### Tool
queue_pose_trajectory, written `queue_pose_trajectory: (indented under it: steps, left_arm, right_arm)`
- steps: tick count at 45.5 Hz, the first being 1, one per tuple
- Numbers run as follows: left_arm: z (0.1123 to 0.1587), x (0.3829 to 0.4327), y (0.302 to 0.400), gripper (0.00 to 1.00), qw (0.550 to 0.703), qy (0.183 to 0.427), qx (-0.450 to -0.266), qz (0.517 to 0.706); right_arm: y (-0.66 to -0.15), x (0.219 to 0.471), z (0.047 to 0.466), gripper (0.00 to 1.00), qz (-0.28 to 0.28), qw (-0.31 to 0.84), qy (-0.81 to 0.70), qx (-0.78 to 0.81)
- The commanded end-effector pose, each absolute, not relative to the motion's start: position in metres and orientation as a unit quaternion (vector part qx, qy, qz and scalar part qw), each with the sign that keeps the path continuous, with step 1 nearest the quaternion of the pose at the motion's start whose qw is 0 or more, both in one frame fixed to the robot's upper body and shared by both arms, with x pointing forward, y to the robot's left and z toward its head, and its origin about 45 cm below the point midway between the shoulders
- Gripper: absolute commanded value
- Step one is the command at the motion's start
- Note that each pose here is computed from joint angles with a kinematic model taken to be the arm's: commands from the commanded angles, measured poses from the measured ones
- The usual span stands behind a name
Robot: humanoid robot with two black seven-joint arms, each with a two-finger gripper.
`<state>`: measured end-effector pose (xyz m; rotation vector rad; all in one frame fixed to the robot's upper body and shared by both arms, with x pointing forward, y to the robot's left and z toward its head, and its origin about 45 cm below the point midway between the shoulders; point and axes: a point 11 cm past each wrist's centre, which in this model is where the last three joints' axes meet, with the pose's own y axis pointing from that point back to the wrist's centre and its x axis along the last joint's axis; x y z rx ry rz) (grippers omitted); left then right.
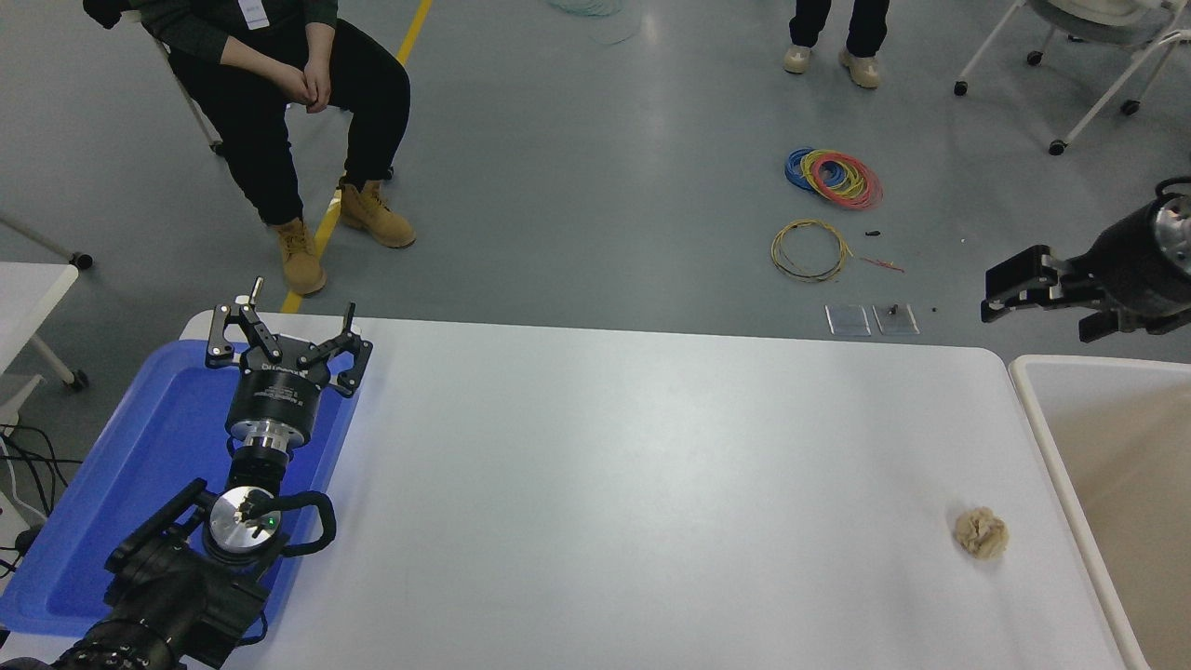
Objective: Pick up foil plate and place in dustbin
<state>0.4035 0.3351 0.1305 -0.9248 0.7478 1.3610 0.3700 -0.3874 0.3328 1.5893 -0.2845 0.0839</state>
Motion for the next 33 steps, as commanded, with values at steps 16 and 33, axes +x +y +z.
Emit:
queue_pose_trajectory:
  steps: [16,33]
  left_arm:
    - [0.1304,0.4035,0.3353,1.00,0.618,0.325,-0.402,0.592]
    - [0.1306,0.4035,0.3353,1.00,0.619,0.325,-0.402,0.592]
  right_arm:
    - [-0.363,0.348,0.344,1.00,0.047,0.702,-0.050,0.709]
    - [-0.360,0.348,0.346,1.00,0.050,0.699,-0.050,0.712]
